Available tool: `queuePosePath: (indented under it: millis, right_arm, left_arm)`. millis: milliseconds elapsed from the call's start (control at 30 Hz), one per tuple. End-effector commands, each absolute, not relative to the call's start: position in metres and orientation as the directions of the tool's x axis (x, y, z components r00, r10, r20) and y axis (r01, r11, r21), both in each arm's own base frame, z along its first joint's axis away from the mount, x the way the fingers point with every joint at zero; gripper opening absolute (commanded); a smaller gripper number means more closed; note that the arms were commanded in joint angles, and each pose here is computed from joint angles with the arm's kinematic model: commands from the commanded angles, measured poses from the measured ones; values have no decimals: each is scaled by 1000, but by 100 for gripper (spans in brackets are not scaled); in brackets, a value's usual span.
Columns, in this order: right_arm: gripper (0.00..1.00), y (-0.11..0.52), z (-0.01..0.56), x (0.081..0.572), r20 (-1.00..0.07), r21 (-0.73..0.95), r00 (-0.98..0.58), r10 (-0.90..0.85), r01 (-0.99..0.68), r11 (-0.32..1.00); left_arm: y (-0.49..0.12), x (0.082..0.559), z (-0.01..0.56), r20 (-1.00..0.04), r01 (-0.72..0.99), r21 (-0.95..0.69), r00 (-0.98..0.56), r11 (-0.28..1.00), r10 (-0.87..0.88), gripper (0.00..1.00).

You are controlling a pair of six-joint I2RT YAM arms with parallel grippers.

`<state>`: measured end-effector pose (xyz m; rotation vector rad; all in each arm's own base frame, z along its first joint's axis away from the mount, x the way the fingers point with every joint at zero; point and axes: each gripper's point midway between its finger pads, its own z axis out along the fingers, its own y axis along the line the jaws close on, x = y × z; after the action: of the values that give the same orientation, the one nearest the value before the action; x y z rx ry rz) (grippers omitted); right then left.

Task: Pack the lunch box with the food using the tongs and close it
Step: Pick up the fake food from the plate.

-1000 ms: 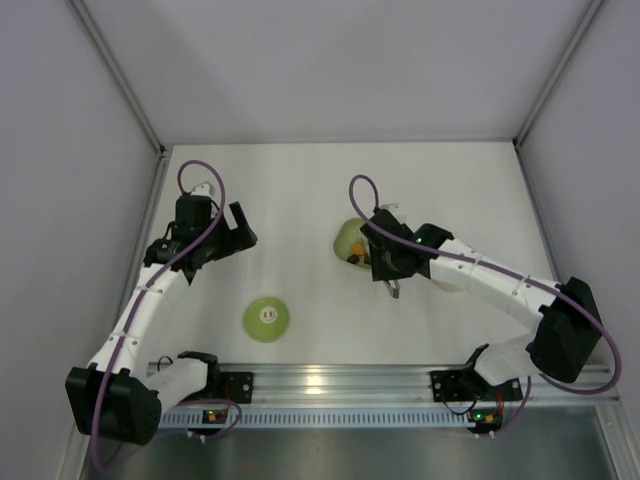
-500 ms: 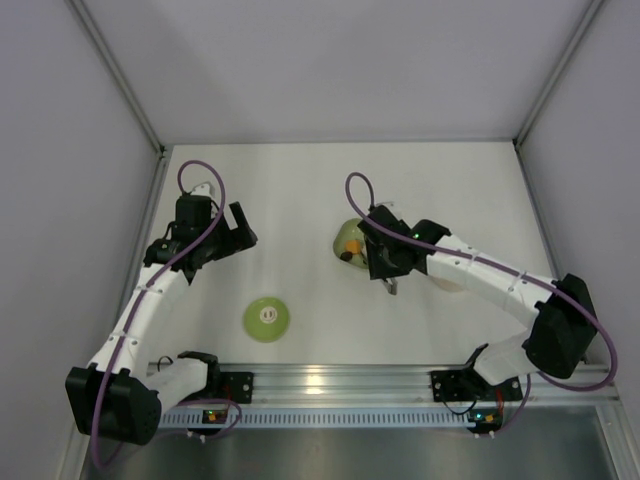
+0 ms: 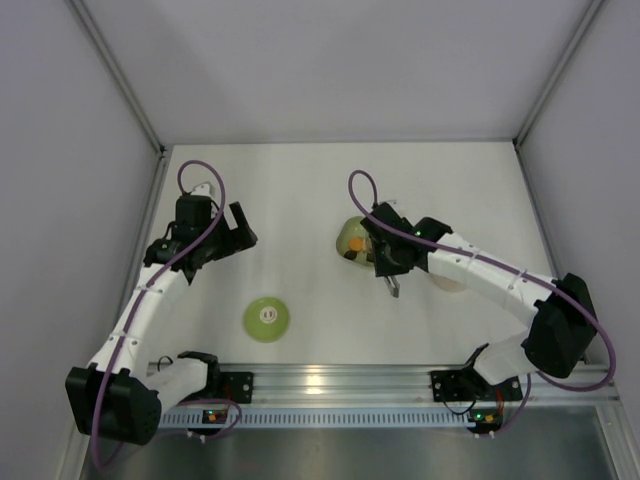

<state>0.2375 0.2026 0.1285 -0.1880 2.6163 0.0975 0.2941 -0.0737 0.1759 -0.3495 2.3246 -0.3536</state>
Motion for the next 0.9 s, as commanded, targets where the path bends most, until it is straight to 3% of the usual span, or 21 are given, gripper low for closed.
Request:
queuePosePath:
  millis: [0, 867]
  right_arm:
    - [22, 197, 153, 247, -555, 40, -827, -91, -136, 990]
    - [20, 188, 203, 264, -659, 71, -752, -22, -91, 993]
  left_arm:
    - [-76, 303, 185, -672, -123, -365, -652, 923, -352, 99]
    - [-75, 303, 185, -673, -126, -362, -650, 924, -353, 99]
